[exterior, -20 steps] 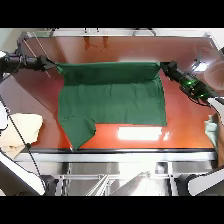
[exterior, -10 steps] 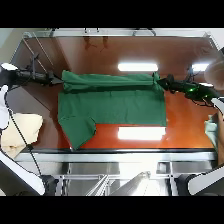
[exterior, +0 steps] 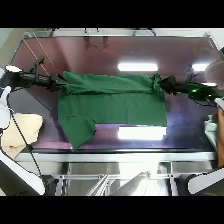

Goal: Fold the shirts.

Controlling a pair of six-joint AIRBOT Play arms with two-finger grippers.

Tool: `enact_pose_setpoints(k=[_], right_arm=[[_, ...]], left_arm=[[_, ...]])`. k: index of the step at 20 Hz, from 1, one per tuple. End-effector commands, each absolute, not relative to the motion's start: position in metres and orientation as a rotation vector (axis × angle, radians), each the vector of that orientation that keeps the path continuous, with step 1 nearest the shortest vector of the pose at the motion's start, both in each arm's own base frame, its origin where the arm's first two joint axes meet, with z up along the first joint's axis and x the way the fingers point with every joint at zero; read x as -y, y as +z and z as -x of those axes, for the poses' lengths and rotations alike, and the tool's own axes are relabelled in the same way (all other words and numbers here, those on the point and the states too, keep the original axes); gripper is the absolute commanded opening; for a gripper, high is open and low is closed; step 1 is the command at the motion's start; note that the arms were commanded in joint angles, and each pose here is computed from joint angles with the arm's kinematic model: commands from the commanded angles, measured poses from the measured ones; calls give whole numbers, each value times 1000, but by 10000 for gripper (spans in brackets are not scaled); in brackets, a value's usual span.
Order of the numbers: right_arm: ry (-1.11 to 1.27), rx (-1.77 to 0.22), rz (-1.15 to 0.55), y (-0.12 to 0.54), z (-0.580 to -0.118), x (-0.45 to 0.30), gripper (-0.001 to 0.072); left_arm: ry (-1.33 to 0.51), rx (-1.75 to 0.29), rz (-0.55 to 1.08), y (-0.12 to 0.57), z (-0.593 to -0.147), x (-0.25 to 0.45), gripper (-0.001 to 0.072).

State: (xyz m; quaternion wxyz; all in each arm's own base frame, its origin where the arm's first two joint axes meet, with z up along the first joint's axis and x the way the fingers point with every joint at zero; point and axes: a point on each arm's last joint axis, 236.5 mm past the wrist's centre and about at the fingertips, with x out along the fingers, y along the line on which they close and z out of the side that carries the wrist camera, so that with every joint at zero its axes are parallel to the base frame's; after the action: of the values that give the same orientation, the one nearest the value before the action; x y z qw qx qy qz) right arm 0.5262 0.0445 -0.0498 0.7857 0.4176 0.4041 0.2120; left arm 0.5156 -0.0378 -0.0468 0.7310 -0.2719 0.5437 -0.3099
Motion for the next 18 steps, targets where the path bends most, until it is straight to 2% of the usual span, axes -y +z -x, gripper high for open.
enact_pose_setpoints(k=[1,3,4,5,7,9,12,18], right_arm=[[503,-880,-896,-12,-504,-21,337],[459,-1032,-821,-19,-464,2,337],[430,-1126,-789,-28,-439,10,337],[401,-1220,-753,-40,-412,17,337],[328,-1352,-720,-65,-369,26,338],[308,-1426,-756,-84,-339,20,346],[301,-1469,-791,-106,-320,5,346],[339,-1521,-741,-126,-317,-33,345]], left_arm=[[-731,-1313,689,-21,-485,24,666],[-774,-1461,789,-17,-443,21,664],[-781,-1515,831,-19,-421,21,641],[-757,-1563,850,-26,-398,19,584],[-632,-1634,836,-52,-356,8,586],[-501,-1713,800,-77,-312,-7,587],[-396,-1672,855,-85,-292,-17,587],[-368,-1687,882,-83,-276,-9,587]])
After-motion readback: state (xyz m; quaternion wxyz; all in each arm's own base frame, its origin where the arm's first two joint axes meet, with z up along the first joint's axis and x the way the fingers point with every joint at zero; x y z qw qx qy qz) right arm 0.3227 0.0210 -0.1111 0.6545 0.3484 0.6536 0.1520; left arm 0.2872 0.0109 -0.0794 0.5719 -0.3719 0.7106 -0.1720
